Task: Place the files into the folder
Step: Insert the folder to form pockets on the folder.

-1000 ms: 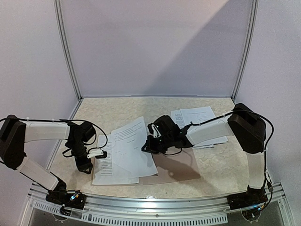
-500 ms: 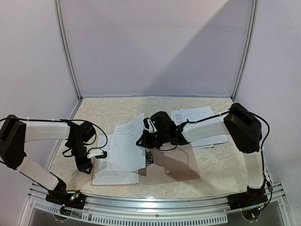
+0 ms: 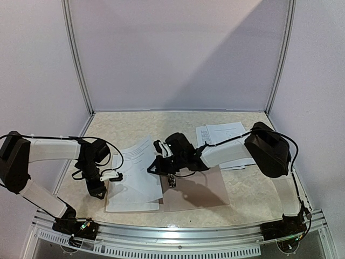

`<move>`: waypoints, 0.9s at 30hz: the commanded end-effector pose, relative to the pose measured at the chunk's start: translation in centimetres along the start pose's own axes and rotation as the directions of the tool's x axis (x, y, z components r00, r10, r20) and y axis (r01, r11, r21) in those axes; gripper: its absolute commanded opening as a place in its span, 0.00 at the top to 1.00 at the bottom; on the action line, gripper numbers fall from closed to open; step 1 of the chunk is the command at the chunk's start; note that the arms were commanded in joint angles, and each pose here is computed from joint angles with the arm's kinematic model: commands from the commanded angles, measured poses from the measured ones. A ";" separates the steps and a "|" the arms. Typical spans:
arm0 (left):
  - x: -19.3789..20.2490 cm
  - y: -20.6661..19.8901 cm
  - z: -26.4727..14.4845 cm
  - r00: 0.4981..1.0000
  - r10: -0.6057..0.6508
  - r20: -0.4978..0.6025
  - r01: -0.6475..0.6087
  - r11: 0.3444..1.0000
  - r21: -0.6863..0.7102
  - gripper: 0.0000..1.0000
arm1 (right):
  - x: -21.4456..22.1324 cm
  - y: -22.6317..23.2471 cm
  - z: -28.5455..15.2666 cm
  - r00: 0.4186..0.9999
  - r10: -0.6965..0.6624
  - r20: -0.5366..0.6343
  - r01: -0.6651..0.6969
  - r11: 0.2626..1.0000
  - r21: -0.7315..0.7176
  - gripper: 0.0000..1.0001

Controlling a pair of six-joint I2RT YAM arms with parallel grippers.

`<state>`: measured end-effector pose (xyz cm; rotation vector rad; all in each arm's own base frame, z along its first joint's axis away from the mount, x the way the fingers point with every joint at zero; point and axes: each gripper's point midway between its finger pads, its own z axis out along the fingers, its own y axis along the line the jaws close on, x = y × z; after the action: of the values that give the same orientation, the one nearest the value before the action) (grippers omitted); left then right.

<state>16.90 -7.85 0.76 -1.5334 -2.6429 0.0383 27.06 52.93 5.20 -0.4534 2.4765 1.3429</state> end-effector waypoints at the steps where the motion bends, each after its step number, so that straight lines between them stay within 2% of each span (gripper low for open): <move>1: -0.9 -1.0 0.8 1.000 0.020 0.024 -0.021 0.999 0.045 0.47 | 0.1 1.4 1.3 1.000 -0.014 0.017 0.015 0.998 -0.056 1.00; 12: -0.8 -1.0 0.8 1.000 0.020 0.024 -0.021 0.999 0.046 0.47 | 2.2 1.1 2.4 0.996 0.085 -0.005 -0.086 0.996 -0.038 1.00; 18: -0.8 -1.0 0.8 0.999 0.021 0.024 -0.023 0.999 0.046 0.47 | 3.2 2.6 2.5 0.995 0.085 -0.052 -0.089 0.992 -0.089 1.00; 27: -0.8 -1.0 0.8 1.000 0.022 0.021 -0.023 0.999 0.044 0.48 | 5.5 1.3 2.0 0.990 0.108 -0.091 -0.114 0.992 -0.055 1.00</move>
<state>16.91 -7.83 0.76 -1.5339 -2.6424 0.0354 23.00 55.51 4.34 -0.4022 2.5150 1.4954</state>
